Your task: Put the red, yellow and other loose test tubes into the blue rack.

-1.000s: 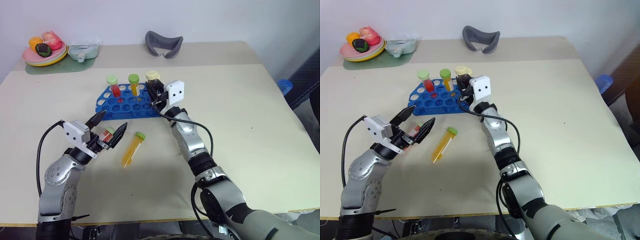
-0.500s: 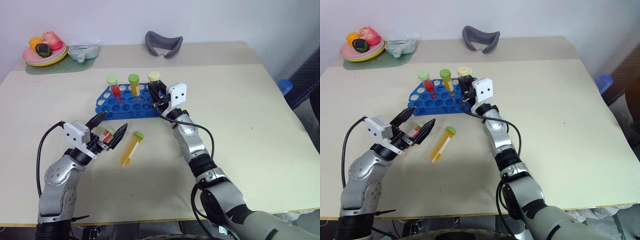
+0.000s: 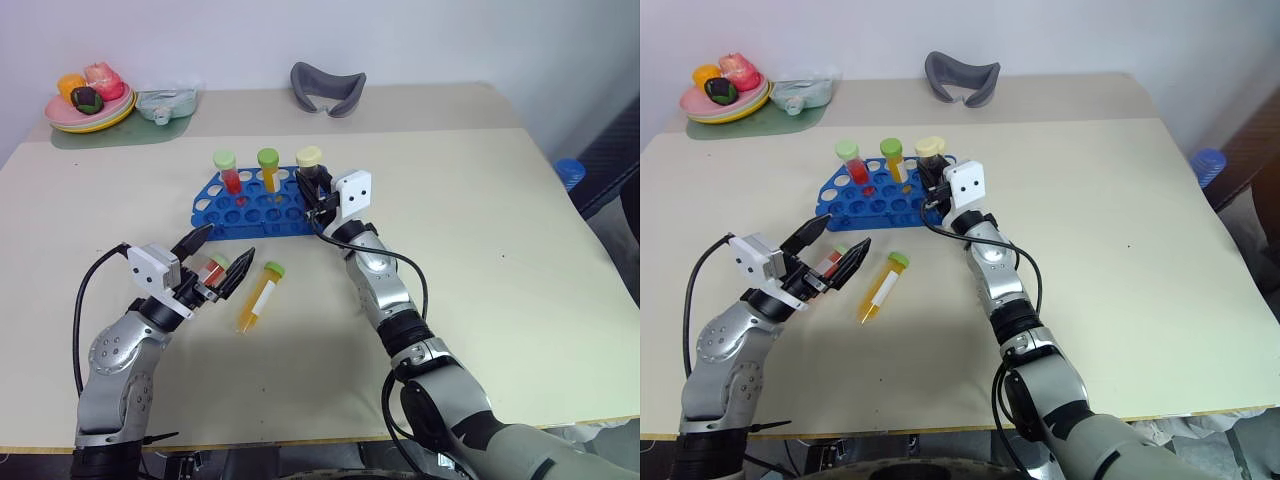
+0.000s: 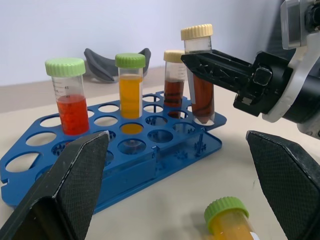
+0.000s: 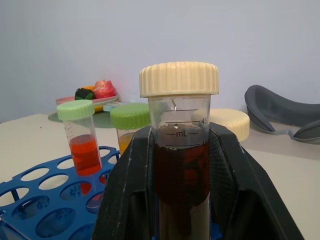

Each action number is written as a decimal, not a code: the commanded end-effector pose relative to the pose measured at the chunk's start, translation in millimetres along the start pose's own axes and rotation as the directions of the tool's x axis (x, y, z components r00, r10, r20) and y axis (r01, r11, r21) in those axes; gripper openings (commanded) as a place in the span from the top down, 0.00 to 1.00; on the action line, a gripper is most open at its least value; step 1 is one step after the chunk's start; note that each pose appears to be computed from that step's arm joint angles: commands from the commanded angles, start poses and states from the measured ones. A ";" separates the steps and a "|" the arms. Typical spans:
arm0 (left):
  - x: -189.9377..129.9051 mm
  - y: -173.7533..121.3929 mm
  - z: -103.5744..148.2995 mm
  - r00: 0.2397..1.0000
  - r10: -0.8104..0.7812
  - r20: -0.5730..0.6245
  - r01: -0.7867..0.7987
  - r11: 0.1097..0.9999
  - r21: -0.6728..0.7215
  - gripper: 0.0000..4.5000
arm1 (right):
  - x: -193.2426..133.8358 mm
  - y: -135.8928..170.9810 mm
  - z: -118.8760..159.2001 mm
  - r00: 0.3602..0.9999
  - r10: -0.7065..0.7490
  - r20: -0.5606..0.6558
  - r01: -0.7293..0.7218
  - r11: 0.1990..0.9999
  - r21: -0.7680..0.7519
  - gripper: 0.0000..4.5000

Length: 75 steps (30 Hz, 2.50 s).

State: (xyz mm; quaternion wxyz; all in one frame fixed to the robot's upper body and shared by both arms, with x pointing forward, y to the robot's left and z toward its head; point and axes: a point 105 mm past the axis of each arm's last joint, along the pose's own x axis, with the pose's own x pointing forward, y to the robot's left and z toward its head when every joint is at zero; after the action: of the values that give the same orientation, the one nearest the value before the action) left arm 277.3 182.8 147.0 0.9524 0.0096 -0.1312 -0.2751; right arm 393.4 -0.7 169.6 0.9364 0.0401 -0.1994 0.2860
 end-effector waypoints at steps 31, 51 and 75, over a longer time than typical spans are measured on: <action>23.1 17.1 47.8 0.955 -0.052 -0.293 0.075 0.995 0.067 0.00 | -113.4 -16.9 74.0 0.857 0.446 -0.258 -0.489 0.861 -0.138 0.01; 45.6 -42.9 1.8 0.462 -0.168 -0.871 0.268 0.963 -0.044 0.00 | -174.0 -29.0 52.6 0.654 0.537 -0.533 -0.660 0.749 -0.055 0.01; 57.4 -47.7 -40.2 0.390 0.016 -0.921 0.077 0.996 0.050 0.00 | -189.8 -27.4 50.9 0.604 0.565 -0.563 -0.683 0.730 0.000 0.01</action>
State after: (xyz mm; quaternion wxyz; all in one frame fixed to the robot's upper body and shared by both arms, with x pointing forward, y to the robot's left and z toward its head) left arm 303.1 102.0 117.6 0.8507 0.2156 0.3994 -0.2652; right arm 250.5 -134.1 131.2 0.7942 -0.2103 0.0547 0.5675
